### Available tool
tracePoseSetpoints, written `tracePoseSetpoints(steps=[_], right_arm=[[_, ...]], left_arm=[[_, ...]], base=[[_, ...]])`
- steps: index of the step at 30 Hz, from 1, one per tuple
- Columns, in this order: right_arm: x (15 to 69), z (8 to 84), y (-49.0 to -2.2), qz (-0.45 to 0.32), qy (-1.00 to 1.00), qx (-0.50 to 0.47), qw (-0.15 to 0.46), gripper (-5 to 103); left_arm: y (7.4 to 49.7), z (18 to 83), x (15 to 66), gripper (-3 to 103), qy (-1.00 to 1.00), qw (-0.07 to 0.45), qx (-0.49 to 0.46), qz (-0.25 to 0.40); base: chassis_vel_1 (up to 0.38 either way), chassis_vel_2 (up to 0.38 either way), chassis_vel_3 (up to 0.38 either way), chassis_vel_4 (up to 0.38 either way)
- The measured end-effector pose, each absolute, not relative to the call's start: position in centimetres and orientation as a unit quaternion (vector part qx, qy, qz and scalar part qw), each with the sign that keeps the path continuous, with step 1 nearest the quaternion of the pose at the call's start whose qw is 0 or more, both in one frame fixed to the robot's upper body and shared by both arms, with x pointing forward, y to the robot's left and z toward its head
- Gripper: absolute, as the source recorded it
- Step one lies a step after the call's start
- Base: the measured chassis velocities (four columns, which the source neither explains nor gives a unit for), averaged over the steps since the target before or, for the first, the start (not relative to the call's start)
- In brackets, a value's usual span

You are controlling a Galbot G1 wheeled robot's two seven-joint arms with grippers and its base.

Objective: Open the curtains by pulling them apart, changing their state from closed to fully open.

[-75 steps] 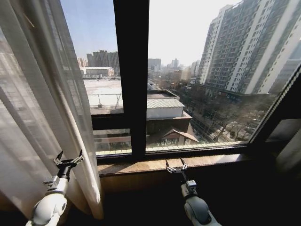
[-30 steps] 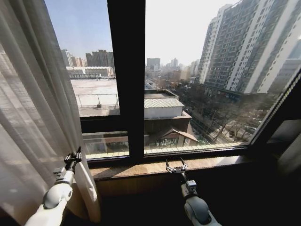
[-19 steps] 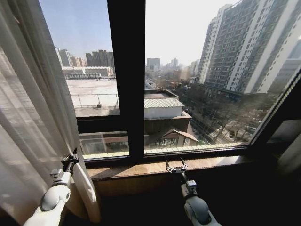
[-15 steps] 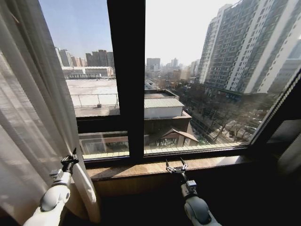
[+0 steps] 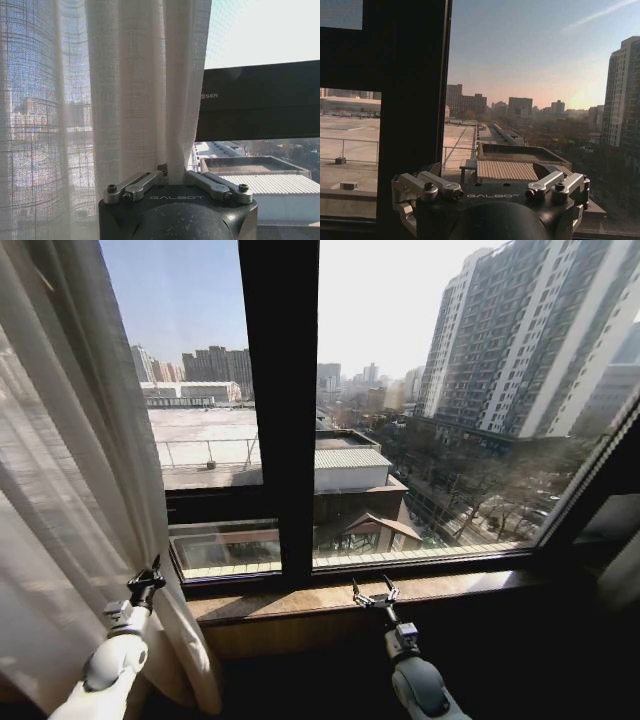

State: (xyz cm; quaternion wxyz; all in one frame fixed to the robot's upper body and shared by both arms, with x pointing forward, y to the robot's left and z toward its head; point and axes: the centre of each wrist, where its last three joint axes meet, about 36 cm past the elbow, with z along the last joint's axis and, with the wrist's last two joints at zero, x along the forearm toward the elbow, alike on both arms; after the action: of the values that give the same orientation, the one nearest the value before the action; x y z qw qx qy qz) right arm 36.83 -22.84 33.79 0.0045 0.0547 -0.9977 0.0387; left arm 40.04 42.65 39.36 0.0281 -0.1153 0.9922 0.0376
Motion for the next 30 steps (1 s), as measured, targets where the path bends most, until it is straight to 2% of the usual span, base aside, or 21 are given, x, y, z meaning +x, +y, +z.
tracePoseSetpoints(steps=[11,30], right_arm=[[36.83,33.79,-22.84,0.039,-0.998,0.055,0.005,100],[36.83,33.79,-22.83,0.039,-0.998,0.055,0.005,100]], left_arm=[[42.47,39.29,39.68,0,0.992,0.029,-0.119,0.036],[42.83,38.85,39.06,0,0.99,0.029,-0.13,0.038]], base=[[0.319,0.261,-0.32,-0.257],[0.41,0.316,-0.406,-0.32]])
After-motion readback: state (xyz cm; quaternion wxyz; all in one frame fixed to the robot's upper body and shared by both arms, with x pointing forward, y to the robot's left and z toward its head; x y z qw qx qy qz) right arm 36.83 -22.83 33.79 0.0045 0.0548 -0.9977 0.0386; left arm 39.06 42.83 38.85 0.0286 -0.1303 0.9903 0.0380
